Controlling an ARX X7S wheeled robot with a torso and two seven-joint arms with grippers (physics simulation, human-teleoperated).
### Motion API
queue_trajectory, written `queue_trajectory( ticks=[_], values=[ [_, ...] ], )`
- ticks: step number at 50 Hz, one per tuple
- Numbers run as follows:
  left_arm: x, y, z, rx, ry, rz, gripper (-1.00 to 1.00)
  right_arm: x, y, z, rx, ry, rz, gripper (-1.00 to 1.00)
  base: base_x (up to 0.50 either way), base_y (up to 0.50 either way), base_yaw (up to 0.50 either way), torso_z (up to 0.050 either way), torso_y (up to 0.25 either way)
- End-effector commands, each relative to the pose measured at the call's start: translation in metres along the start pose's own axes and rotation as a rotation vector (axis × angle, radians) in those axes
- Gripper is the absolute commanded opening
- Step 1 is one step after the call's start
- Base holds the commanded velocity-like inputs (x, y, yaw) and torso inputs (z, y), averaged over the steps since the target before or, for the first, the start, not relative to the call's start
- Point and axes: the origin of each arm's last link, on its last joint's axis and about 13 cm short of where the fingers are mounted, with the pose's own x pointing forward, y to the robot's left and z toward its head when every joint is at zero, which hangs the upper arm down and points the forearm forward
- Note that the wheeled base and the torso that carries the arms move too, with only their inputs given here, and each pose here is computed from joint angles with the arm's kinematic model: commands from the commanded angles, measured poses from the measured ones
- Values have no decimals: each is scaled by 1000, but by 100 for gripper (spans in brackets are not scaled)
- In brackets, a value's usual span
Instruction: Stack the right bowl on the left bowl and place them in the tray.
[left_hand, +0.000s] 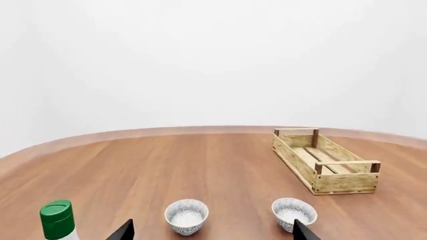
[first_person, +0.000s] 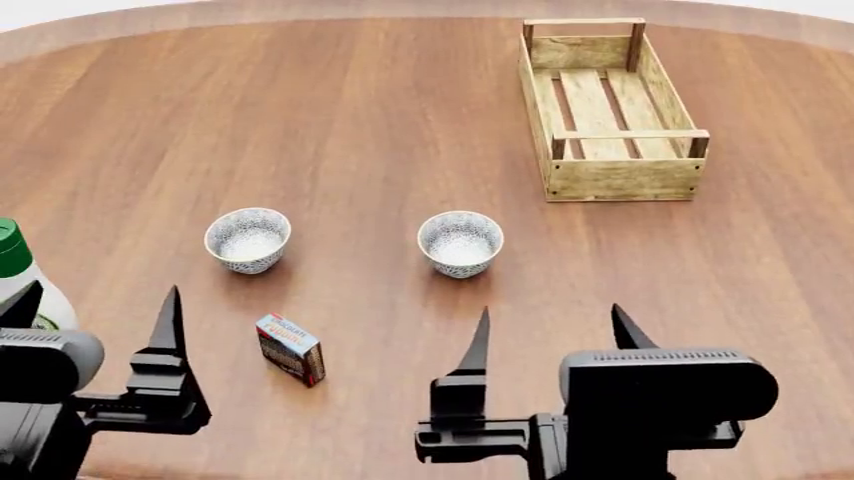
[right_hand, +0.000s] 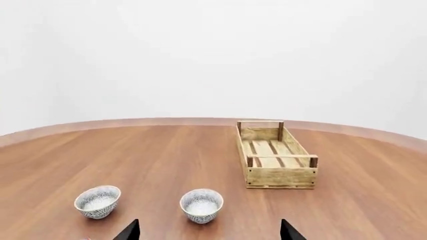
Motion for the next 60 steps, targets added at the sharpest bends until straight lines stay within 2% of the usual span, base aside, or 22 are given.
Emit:
queue_trajectory(
  ticks=[1,23,60],
  values=[
    [-3,-2,18,22,-31,-17,100,-3,2,23,-9,-43,13,100,0,0,0,0,0],
    [-3,-3,20,25,-59,-17,100,-3,4,25,-27,-47,9,100,0,0,0,0,0],
    [-4,-2,22,12,-73,-9,100,-2,5,27,-28,-44,18,100,495,0,0,0,0]
  ],
)
